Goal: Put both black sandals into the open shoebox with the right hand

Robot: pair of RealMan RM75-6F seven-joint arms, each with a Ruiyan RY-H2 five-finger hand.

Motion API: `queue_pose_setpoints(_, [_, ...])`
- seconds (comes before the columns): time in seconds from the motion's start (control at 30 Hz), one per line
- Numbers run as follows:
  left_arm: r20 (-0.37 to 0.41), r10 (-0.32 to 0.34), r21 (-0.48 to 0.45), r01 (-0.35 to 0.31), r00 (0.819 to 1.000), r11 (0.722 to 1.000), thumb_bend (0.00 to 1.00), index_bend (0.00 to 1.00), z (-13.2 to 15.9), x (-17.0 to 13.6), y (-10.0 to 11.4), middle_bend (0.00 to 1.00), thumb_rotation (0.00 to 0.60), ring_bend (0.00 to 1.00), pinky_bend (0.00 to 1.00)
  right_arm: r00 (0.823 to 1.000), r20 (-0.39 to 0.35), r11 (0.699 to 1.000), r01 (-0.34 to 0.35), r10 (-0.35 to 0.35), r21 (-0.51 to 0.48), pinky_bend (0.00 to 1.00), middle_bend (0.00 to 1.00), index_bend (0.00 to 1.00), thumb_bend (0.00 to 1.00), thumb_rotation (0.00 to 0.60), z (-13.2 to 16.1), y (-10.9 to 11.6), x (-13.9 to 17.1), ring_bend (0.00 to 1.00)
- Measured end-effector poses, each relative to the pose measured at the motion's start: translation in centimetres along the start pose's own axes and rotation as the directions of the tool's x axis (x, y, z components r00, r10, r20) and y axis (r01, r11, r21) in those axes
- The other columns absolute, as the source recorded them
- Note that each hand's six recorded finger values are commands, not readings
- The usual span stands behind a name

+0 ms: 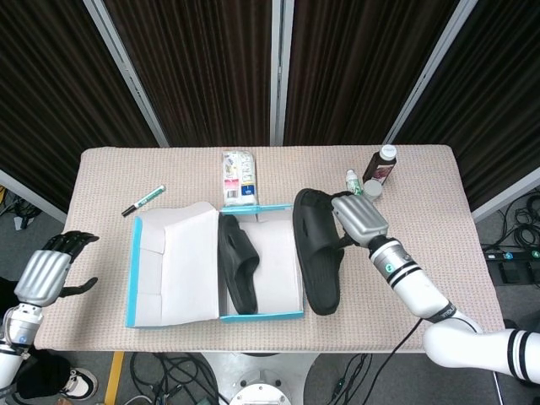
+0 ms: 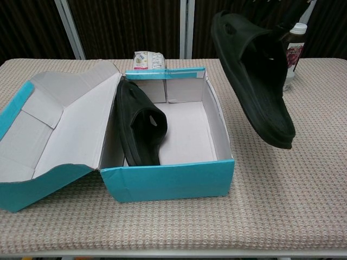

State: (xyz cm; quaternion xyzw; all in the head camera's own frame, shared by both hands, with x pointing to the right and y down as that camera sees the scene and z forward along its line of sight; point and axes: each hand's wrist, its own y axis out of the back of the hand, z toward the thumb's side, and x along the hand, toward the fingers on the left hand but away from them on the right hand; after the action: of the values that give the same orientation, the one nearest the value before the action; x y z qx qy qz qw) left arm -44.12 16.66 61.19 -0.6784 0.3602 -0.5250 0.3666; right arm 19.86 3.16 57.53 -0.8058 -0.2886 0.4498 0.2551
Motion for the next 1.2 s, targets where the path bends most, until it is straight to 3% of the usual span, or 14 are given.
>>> queue_pose_setpoints(0.33, [-0.001,0.006,0.001,-0.006,1.000,1.000,0.19,0.22,-0.1,-0.1,0.1,0.21,0.600,0.14,0.20,0.986,-0.164,0.974,-0.013,-0.025,-0.226,0.23,0.43,0.19,0.15,0.600,2.6,-2.9,-2.3,0.29])
queue_pose_setpoints(0.73, [-0.007,0.023,-0.003,-0.023,1.000,1.000,0.19,0.22,-0.5,-0.3,0.5,0.21,0.600,0.14,0.20,0.987,-0.158,0.973,-0.026,-0.011,-0.231,0.23,0.43,0.19,0.15,0.600,0.8,-6.4,-5.1,0.29])
queue_pose_setpoints(1.2, [0.000,0.028,0.000,-0.028,1.000,1.000,0.19,0.22,-0.4,-0.2,0.6,0.21,0.600,0.14,0.20,0.986,-0.166,0.954,-0.040,-0.010,-0.296,0.23,0.43,0.19,0.15,0.600,0.5,-7.8,-6.3,0.29])
